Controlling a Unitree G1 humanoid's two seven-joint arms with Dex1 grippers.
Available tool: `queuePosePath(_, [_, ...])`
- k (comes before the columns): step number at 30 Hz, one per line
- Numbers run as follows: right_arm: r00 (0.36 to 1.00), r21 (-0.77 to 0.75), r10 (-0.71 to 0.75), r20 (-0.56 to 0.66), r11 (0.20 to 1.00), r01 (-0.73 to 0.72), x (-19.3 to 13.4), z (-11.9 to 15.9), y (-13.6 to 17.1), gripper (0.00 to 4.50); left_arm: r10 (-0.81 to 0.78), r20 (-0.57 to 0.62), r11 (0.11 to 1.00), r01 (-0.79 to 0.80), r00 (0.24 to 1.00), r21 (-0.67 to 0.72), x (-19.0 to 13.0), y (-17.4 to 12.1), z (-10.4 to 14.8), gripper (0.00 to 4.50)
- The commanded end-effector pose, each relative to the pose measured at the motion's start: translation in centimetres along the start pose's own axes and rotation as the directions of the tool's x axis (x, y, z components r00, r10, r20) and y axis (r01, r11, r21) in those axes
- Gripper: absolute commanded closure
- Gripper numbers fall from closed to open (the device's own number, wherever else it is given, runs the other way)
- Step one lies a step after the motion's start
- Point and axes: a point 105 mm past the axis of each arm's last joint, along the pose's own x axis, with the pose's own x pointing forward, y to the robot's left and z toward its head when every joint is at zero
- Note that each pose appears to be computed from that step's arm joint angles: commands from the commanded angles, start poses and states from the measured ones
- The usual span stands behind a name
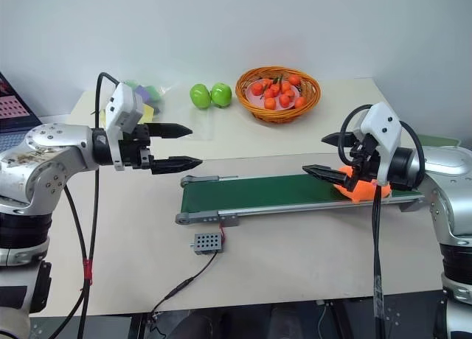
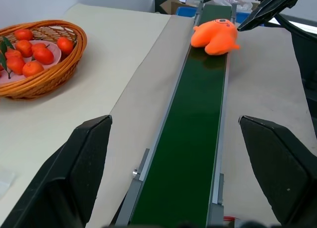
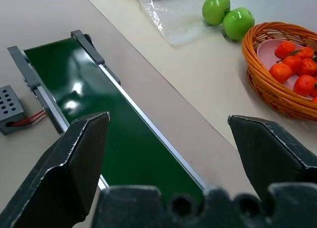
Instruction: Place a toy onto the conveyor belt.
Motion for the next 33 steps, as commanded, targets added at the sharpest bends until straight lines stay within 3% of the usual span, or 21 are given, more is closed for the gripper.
queuePosePath(1, [0.999, -0.047, -0.019, 0.034, 0.999, 0.02, -0.3, 1.3, -0.3, 0.0, -0.006, 0.032, 1.0, 0.005, 0.999, 0.017, -0.2, 0.1, 1.3, 0.13])
queuePosePath(15, [0.997, -0.046, -0.036, 0.07, 0.998, 0.039, -1.0, 2.4, -0.5, 0.0, -0.05, 0.18, 0.999, 0.047, 0.982, 0.019, 0.4, 0.0, 4.2, 0.13])
queuePosePath(33, [0.998, -0.055, -0.033, 0.049, 0.998, 0.035, -1.2, 2.2, -0.7, 0.0, -0.074, 0.26, 0.997, 0.077, 0.963, 0.0, 1.1, -0.5, 5.5, 0.13])
